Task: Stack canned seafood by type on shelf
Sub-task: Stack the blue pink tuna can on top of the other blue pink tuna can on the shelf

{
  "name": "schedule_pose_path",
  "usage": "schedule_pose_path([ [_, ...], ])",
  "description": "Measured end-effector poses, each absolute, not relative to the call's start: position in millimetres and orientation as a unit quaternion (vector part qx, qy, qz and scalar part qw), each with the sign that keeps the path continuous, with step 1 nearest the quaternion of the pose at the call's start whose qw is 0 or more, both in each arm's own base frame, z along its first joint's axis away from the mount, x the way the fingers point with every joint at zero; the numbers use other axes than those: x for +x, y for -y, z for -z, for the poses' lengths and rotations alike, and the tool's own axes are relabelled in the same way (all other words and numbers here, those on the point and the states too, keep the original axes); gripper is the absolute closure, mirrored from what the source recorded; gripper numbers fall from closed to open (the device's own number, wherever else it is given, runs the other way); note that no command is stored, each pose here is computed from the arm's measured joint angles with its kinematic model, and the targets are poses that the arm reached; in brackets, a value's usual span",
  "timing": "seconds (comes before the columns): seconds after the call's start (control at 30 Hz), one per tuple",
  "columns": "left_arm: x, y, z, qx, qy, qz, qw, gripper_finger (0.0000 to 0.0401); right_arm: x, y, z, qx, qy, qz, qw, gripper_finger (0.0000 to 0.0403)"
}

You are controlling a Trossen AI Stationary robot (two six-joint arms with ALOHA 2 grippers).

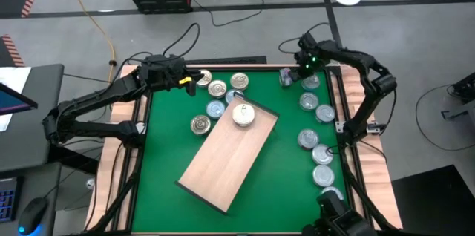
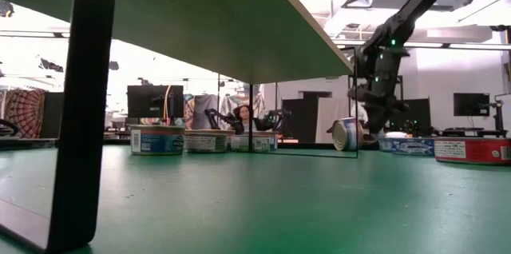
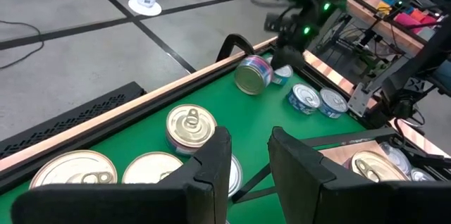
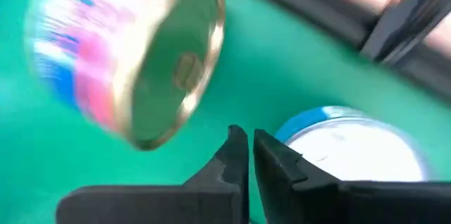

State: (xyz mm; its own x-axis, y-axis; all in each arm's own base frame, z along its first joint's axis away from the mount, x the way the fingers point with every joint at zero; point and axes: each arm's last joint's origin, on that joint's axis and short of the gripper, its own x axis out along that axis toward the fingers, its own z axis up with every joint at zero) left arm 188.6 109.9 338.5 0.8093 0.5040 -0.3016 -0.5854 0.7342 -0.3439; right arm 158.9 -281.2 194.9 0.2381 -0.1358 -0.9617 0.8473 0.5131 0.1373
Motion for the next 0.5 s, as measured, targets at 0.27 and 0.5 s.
schedule_pose_path([
  [0.27,188.5,-110.0,-338.5,-0.227,-0.090,-0.297,0.923,0.0310,174.7,261.9,-252.3,0.288,-0.471,0.335,0.763,0.0275],
  [0.5,188.5,-110.0,-338.4,-0.216,-0.094,-0.295,0.926,0.0310,206.0,234.4,-258.4,0.289,-0.466,0.325,0.770,0.0122],
])
